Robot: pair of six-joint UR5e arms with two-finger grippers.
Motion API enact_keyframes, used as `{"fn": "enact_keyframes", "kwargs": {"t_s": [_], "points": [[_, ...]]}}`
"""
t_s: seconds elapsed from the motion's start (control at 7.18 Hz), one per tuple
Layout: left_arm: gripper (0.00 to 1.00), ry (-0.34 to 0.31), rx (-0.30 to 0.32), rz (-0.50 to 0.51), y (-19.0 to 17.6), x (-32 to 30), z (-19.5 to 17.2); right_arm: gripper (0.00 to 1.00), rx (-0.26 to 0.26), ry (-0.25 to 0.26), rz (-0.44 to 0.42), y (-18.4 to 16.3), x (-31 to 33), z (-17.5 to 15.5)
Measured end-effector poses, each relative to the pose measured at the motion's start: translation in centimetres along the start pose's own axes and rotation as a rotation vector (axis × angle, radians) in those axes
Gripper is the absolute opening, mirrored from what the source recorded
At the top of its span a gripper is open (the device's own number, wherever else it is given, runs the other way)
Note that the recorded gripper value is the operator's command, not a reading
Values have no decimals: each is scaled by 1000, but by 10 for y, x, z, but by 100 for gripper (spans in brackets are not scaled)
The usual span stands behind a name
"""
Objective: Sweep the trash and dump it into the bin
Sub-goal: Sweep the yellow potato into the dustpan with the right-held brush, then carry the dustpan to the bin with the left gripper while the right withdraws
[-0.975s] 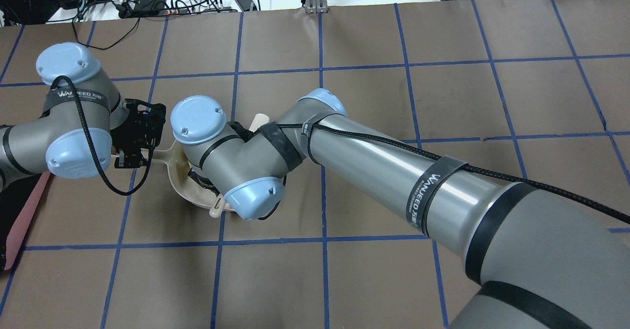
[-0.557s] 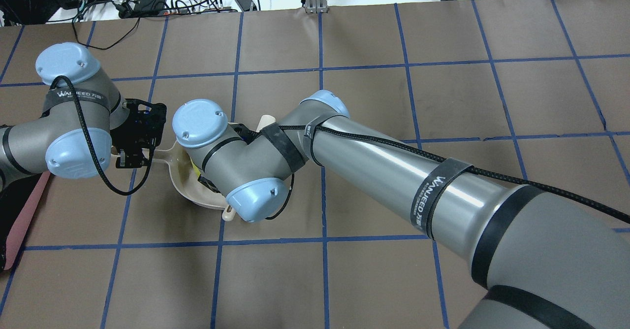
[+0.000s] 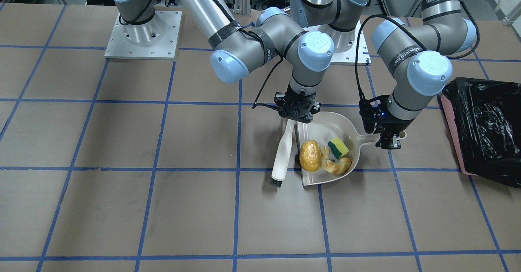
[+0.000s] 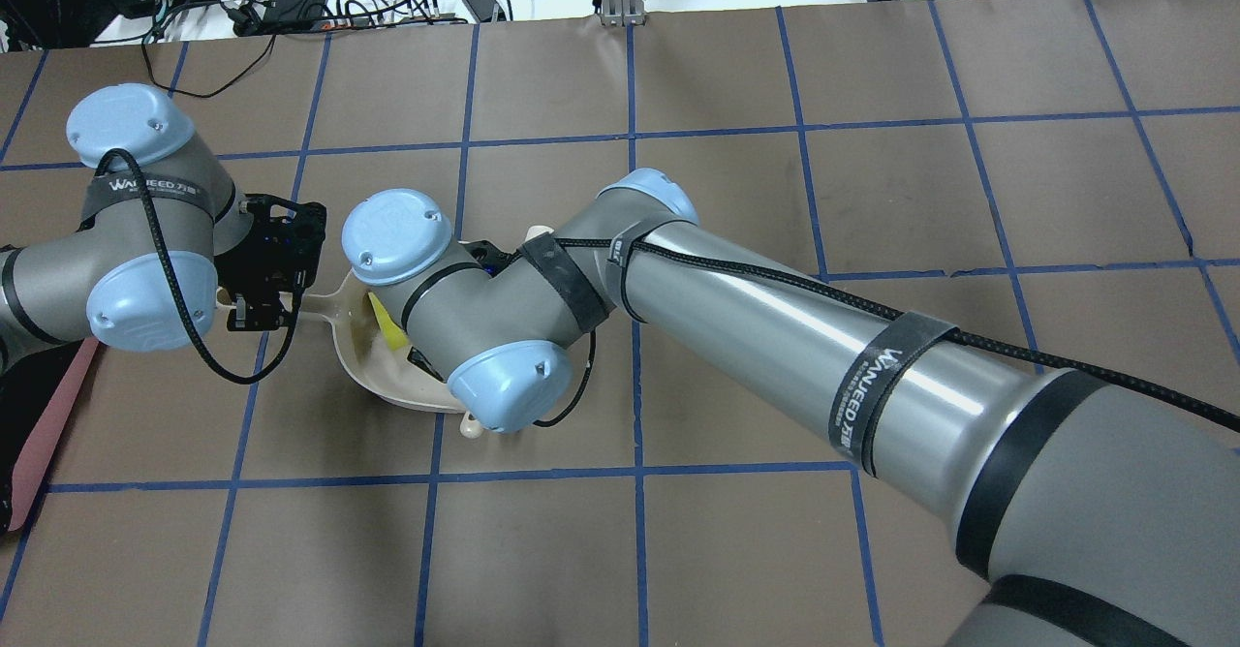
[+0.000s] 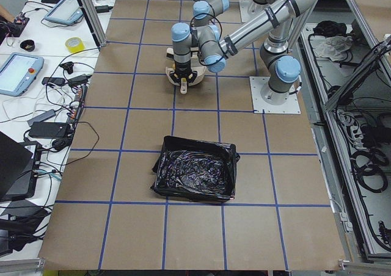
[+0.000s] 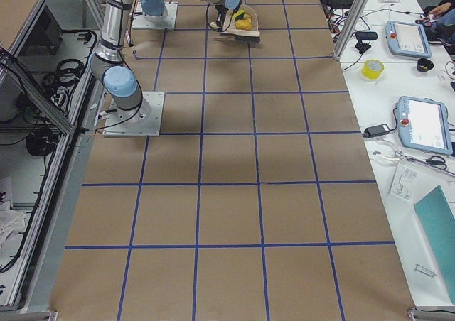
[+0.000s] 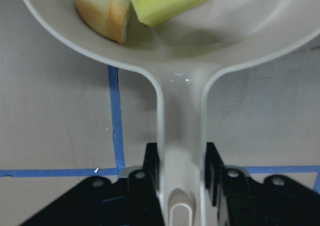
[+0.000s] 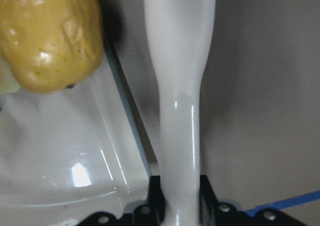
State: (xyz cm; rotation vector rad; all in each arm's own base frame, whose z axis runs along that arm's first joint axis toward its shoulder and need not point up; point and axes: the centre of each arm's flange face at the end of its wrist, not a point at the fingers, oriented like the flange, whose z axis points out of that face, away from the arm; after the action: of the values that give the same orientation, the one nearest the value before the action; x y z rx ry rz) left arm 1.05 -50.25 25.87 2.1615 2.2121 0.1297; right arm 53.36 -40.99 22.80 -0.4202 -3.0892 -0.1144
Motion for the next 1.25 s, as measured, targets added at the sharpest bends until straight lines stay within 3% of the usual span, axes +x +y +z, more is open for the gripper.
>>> {"fn": "enact_keyframes", "kwargs": {"t_s": [0.42, 0.7, 0.97, 1.25], "points": [[0, -2, 143, -77, 30, -1, 5, 0, 16, 80, -70, -18, 33, -35], [0, 0, 216, -138, 67, -3, 1, 0, -1, 90, -122, -50, 80, -81], [0, 22, 300, -167, 134, -11, -38, 0, -15, 80, -167, -84, 151, -134], [0, -5, 348, -178, 219, -3, -93, 0, -9, 80, -206, -127, 229, -173]]}}
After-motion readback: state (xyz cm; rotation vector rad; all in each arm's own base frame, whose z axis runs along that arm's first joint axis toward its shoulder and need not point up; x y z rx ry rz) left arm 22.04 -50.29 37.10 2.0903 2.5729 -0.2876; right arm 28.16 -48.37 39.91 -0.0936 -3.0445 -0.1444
